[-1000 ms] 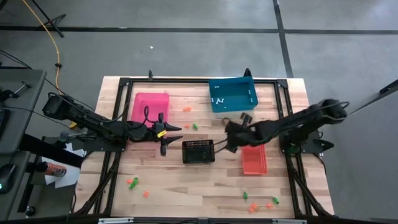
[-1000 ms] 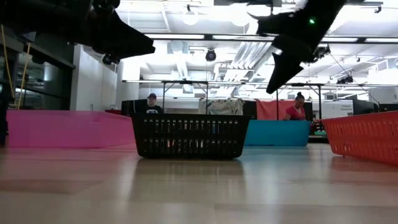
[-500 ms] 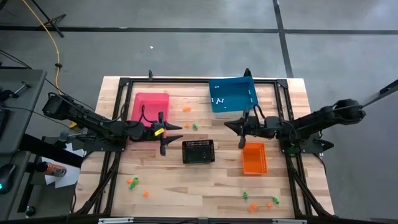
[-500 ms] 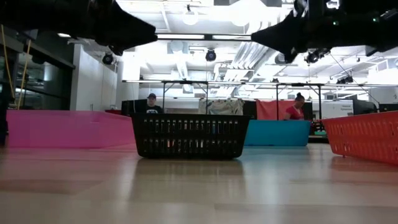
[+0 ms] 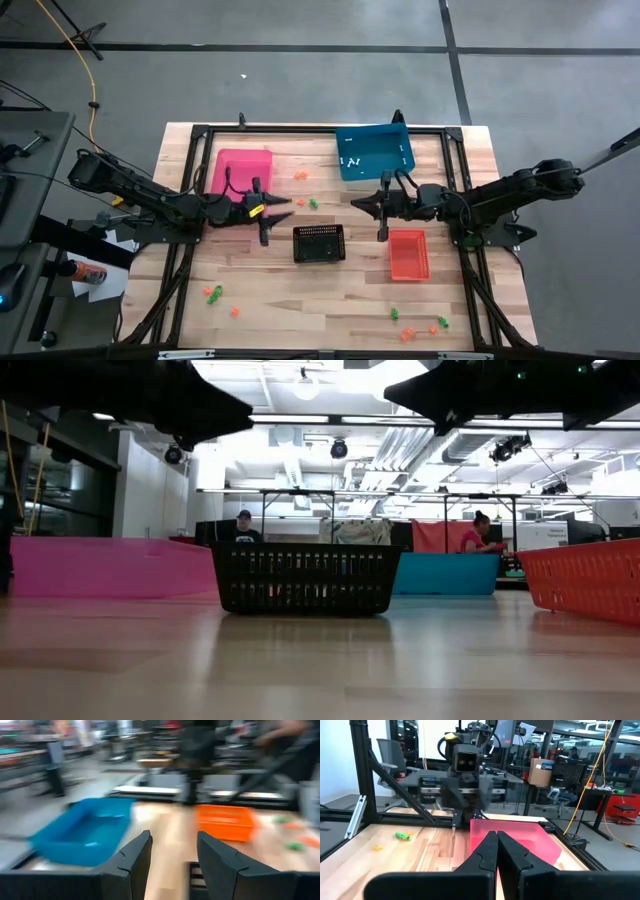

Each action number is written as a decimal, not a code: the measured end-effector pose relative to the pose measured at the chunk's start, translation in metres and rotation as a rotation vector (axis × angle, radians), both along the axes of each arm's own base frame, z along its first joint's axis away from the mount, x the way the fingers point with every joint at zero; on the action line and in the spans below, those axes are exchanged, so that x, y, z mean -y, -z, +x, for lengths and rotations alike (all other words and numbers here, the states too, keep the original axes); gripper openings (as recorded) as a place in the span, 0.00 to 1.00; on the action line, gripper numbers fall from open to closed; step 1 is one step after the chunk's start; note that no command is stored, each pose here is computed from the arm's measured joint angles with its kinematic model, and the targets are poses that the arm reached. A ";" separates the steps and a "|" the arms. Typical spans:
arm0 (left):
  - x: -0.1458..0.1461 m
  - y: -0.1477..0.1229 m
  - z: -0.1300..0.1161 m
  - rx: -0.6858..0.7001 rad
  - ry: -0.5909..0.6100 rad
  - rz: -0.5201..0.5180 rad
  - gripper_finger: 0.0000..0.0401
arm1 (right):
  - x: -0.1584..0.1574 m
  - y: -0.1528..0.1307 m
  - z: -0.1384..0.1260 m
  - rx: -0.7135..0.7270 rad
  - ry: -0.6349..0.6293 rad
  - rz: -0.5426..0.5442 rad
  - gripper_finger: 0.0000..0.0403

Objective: Sort Halloween decoration
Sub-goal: Put the orange spider toy into the pink bin

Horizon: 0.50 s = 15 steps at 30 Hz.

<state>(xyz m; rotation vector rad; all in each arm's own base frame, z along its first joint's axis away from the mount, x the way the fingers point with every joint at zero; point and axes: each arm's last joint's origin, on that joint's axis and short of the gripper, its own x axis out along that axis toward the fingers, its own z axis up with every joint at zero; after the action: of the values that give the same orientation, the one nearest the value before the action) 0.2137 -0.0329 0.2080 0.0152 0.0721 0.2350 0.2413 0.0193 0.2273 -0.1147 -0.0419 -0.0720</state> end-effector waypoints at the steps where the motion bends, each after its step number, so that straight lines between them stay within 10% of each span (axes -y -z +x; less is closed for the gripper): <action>1: -0.005 -0.001 0.002 -0.015 -0.054 0.003 0.36 | 0.000 0.000 0.000 -0.002 -0.002 0.000 0.00; 10: -0.091 -0.034 0.033 -0.530 -0.375 -0.173 0.36 | 0.001 0.000 0.000 -0.001 0.000 0.007 0.00; 15: -0.132 -0.016 0.055 -0.652 -0.307 -0.351 0.36 | 0.004 0.002 0.000 -0.021 0.013 0.008 0.00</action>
<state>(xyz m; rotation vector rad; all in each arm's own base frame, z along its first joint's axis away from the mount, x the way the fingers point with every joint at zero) 0.2692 0.0987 0.2236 -0.2723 0.7681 0.5147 0.2417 0.0157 0.2253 -0.1079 -0.0204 -0.0838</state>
